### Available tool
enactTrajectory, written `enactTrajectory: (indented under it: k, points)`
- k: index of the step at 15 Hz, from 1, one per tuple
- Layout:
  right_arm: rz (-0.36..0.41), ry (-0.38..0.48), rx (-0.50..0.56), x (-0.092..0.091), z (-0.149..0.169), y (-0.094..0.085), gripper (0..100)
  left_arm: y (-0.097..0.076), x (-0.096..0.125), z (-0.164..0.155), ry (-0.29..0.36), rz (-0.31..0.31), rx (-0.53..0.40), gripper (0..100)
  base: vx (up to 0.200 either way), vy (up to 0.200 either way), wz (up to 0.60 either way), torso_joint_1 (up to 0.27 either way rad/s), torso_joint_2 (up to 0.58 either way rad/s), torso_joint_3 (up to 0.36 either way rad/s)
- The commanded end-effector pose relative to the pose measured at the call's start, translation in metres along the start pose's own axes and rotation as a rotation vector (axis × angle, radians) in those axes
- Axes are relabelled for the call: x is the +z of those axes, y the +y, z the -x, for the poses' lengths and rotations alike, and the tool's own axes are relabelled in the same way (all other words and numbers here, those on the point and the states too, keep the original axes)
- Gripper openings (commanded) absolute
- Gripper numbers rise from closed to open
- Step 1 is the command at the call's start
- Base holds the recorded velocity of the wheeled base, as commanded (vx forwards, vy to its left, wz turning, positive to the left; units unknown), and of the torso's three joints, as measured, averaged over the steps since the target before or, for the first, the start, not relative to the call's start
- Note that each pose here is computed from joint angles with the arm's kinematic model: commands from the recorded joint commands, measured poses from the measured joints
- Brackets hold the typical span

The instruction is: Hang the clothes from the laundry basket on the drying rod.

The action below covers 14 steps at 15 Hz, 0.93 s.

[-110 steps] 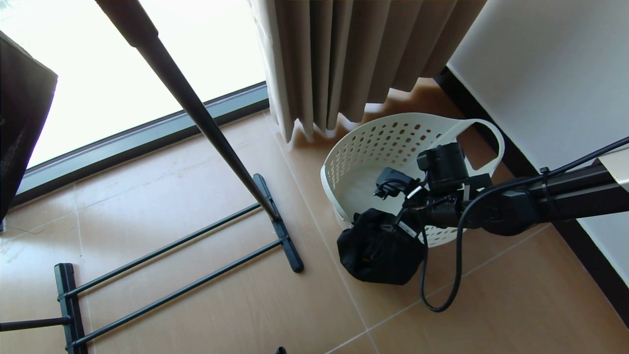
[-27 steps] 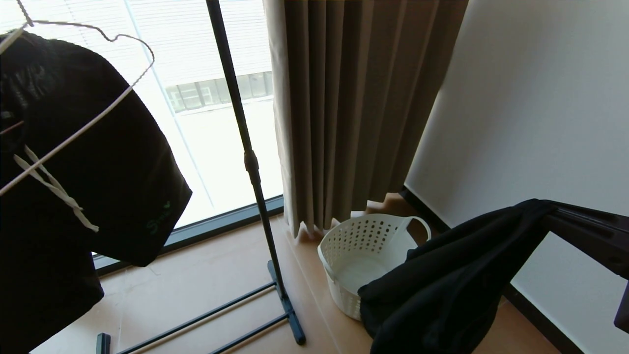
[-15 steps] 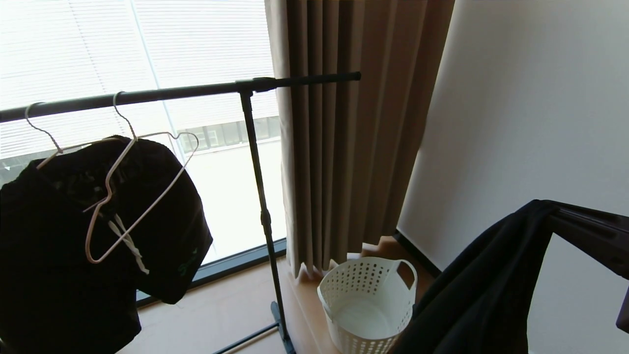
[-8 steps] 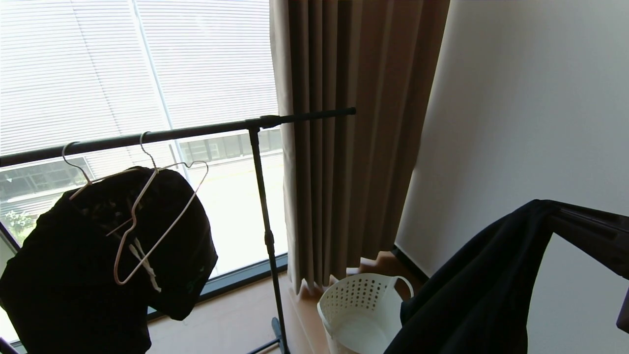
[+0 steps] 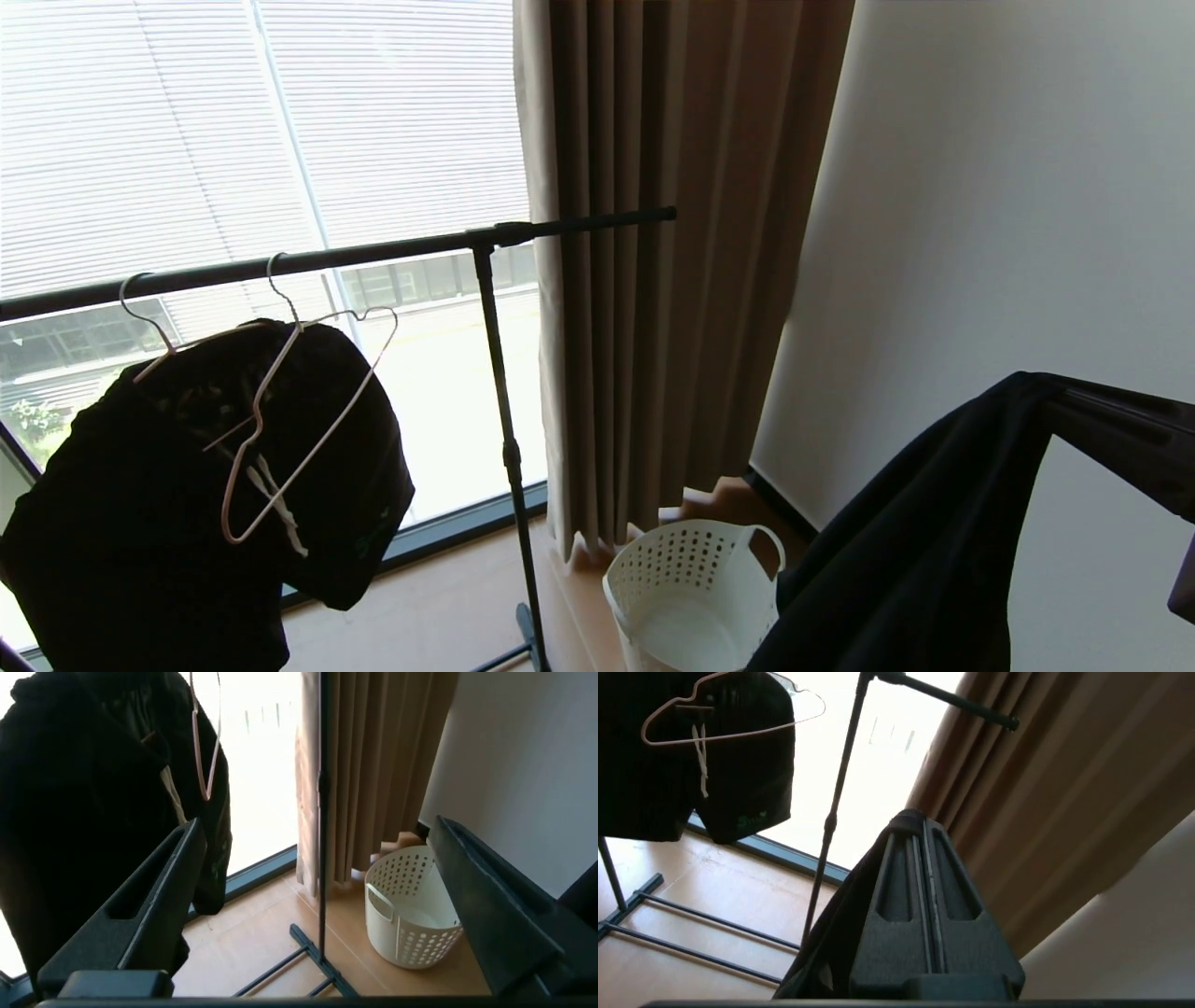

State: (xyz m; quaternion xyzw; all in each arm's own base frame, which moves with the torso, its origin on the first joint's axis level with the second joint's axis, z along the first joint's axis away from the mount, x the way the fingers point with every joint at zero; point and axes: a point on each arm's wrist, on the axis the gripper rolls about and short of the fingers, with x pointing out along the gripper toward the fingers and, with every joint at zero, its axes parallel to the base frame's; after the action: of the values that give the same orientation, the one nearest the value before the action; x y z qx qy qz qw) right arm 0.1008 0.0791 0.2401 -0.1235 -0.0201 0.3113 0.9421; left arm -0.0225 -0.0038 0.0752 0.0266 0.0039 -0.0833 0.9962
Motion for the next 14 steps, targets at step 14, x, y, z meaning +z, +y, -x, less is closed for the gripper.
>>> enactTrajectory:
  k: [14]
  points:
    - [0.001,0.009,0.004,-0.0072,-0.0052,0.0020,0,0.0000,0.0000,-0.0001,0.002,0.009,0.002,100,0.000,0.000,0.30,0.004,0.00,-0.057]
